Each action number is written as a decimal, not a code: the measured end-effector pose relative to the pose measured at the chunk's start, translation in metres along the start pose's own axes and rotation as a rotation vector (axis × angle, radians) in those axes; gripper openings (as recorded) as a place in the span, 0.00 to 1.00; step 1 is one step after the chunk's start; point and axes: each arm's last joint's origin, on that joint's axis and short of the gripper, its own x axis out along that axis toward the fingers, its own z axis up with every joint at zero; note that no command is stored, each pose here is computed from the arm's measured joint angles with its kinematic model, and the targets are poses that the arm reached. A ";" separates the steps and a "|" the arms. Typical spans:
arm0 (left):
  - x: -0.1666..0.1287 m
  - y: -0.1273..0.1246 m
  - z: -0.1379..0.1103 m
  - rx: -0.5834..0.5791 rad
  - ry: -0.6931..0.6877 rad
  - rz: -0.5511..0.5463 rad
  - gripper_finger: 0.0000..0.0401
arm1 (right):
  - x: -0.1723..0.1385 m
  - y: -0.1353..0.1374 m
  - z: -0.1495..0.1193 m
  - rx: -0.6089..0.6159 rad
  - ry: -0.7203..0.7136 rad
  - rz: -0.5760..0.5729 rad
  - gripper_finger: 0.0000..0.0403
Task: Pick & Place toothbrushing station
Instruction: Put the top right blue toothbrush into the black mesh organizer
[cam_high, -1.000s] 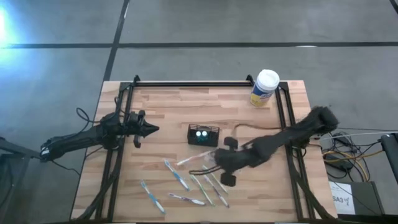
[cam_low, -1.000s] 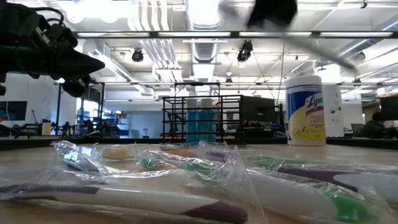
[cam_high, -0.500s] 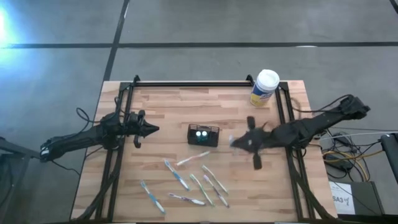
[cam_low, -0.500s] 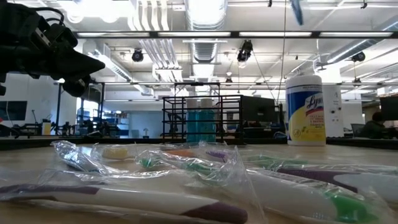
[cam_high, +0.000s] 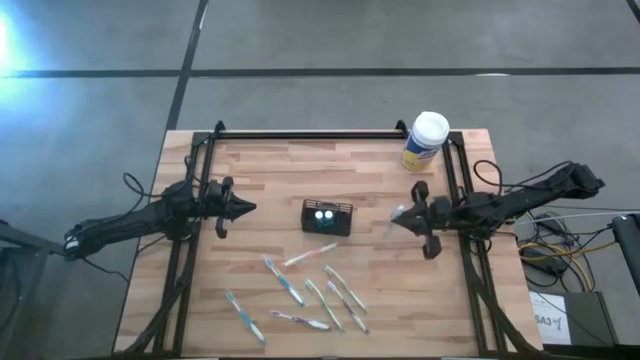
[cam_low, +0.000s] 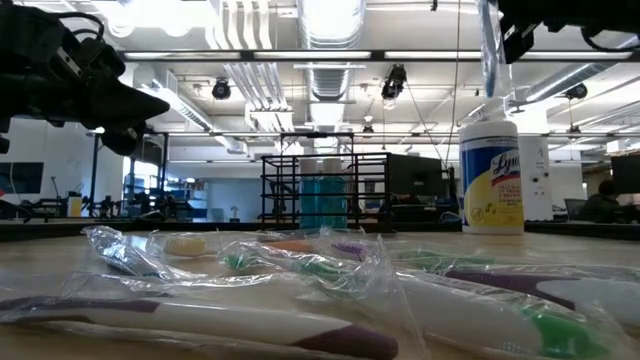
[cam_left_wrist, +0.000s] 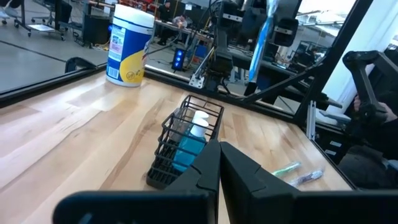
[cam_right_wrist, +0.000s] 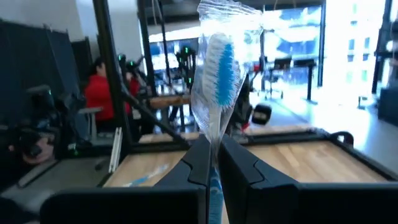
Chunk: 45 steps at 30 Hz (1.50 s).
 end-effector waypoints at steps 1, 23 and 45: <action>0.000 0.000 0.000 0.000 -0.001 0.002 0.03 | -0.002 -0.001 -0.004 -0.008 -0.001 -0.002 0.03; 0.000 0.000 0.001 0.052 -0.012 0.021 0.03 | -0.025 -0.011 -0.045 -0.084 -0.068 -0.035 0.03; 0.000 0.001 0.001 0.031 -0.015 0.023 0.03 | 0.099 -0.035 0.044 -0.305 0.012 -0.076 0.03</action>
